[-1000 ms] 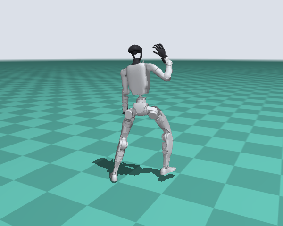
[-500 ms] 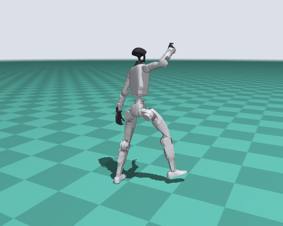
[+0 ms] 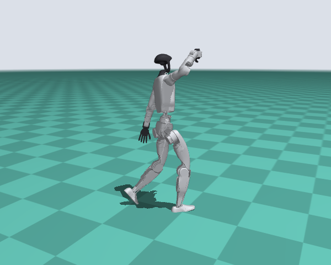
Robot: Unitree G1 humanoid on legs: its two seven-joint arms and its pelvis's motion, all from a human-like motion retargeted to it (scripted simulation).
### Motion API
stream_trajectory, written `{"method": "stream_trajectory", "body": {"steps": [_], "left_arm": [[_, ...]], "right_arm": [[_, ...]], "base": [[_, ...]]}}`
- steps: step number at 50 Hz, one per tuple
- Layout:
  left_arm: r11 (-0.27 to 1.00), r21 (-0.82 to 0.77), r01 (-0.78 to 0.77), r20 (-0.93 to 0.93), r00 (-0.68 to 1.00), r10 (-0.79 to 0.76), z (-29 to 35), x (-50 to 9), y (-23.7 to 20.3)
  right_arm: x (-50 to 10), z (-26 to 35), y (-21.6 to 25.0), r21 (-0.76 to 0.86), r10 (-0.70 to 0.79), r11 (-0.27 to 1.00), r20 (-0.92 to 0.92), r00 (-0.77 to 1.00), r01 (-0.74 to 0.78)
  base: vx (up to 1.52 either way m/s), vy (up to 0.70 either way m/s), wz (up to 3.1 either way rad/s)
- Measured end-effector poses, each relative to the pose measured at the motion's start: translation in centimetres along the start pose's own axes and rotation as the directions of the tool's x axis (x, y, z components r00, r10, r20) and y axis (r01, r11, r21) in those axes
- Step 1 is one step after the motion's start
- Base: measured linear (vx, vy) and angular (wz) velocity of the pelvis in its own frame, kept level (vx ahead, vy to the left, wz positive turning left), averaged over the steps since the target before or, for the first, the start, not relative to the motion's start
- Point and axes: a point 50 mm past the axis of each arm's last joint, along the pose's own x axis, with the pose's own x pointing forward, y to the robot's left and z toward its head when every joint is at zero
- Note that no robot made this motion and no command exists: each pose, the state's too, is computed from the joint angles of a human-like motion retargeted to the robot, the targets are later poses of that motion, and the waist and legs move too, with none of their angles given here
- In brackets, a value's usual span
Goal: Kungfu
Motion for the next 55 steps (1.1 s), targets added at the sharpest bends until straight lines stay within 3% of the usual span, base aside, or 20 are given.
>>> {"method": "stream_trajectory", "body": {"steps": [5, 18, 23, 31, 35, 38, 40, 43, 48, 51, 55], "left_arm": [[0.999, 0.036, -0.037, -0.052, 0.998, 0.039, -2.5, 0.0, -1.0], [0.989, 0.043, 0.14, -0.292, 0.949, -0.122, -10.7, -1.0, -7.3], [0.993, 0.049, 0.103, -0.388, 0.919, -0.077, -11.8, -1.3, -8.4], [0.968, 0.206, -0.147, -0.338, 0.917, 0.211, -4.8, -0.1, -4.4], [0.899, 0.23, -0.371, -0.212, 0.883, 0.419, 6.9, -1.5, 2.0], [0.777, 0.056, -0.627, 0.162, 0.774, 0.613, 20.3, -7.7, 8.8], [0.659, -0.134, -0.74, 0.394, 0.571, 0.72, 28.5, -15.5, 12.1], [0.49, -0.429, -0.759, 0.553, 0.208, 0.807, 35.4, -28.8, 14.7], [0.25, -0.791, -0.559, 0.487, -0.327, 0.81, 36.3, -48.6, 15.5], [0.215, -0.859, -0.465, 0.466, -0.534, 0.705, 34.9, -57.1, 13.4], [0.215, -0.859, -0.464, 0.503, -0.688, 0.524, 33.4, -63.8, 9.3]], "right_arm": [[1.4, 0.8, 1.2, 0.066, -0.074, 0.995, -0.011, 0.997, 0.074], [6.2, 1.1, 2.4, 0.145, -0.249, 0.959, 0.011, 0.969, 0.244], [7.5, 1.4, 2.3, 0.175, -0.308, 0.937, 0.005, 0.951, 0.303], [9.6, 1.9, 1.4, 0.191, -0.378, 0.912, 0.046, 0.925, 0.363], [11.1, 2.9, 1.6, 0.2, -0.427, 0.892, 0.081, 0.901, 0.405], [11.1, 3.2, 2.5, 0.195, -0.389, 0.909, 0.084, 0.917, 0.368], [11.1, 2.9, 2.8, 0.165, -0.374, 0.92, 0.093, 0.923, 0.357], [12.4, 2.9, 2.8, 0.155, -0.418, 0.902, 0.077, 0.905, 0.403], [15.4, 2.4, 1.4, 0.126, -0.511, 0.857, 0.091, 0.855, 0.499], [16.3, 2.5, 0.8, 0.107, -0.542, 0.839, 0.097, 0.835, 0.533], [16.9, 2.7, 0.8, 0.032, -0.563, 0.826, 0.067, 0.824, 0.562]], "base": [[0.21, -0.5, -1.11], [0.33, -0.49, -1.89], [0.64, -0.41, -1.88], [0.83, -0.23, -1.37], [0.61, 0.07, -0.69], [0.53, -0.37, -0.32], [0.4, -0.19, -0.92], [0.15, 0.09, -0.87], [0.03, 0.12, -0.92], [0.09, 0.09, -0.91], [0.11, 0.05, -1.14]]}}
